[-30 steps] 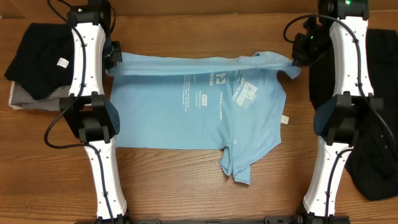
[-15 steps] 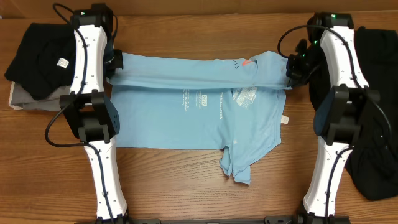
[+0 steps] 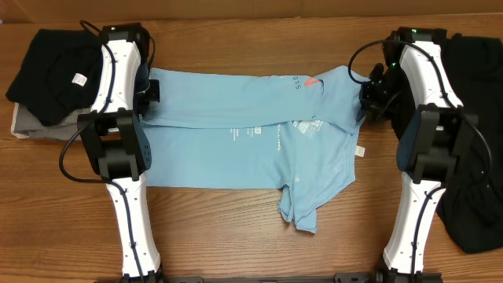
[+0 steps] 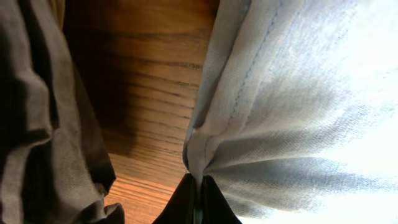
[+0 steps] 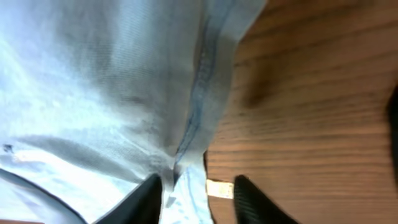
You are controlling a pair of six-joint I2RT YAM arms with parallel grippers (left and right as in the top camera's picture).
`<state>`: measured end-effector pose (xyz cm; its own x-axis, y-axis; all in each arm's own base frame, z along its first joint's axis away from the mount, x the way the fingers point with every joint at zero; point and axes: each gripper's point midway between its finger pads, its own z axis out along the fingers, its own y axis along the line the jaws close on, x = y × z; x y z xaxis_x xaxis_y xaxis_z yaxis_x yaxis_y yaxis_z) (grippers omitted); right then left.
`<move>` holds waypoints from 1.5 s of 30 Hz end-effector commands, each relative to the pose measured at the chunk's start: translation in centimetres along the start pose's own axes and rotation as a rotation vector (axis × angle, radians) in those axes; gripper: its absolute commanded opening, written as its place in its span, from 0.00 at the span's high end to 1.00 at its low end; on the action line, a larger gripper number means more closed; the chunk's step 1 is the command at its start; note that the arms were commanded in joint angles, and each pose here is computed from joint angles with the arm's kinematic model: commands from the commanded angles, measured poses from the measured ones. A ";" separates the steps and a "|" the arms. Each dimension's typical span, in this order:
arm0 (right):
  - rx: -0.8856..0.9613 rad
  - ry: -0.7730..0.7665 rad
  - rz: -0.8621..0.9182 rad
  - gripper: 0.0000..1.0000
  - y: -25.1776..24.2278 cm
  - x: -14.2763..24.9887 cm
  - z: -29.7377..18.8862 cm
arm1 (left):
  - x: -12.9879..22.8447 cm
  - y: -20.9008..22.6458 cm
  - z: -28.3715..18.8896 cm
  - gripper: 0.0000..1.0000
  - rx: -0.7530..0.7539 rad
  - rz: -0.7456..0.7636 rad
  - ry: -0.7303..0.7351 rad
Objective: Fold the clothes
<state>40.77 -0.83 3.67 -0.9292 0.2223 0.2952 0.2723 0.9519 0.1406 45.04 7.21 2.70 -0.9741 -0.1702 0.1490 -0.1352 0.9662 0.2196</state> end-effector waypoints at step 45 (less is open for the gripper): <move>-0.017 -0.449 -0.068 0.38 0.1 13.8 -15.5 | 6.6 5.0 -33.7 0.00 0.245 -0.094 -0.861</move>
<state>32.05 -0.27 26.80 -0.9446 0.2152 -0.2480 0.1694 0.9664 0.1935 44.38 4.24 36.72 -0.7512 -0.1384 -0.6454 -0.1630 0.9864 -0.0218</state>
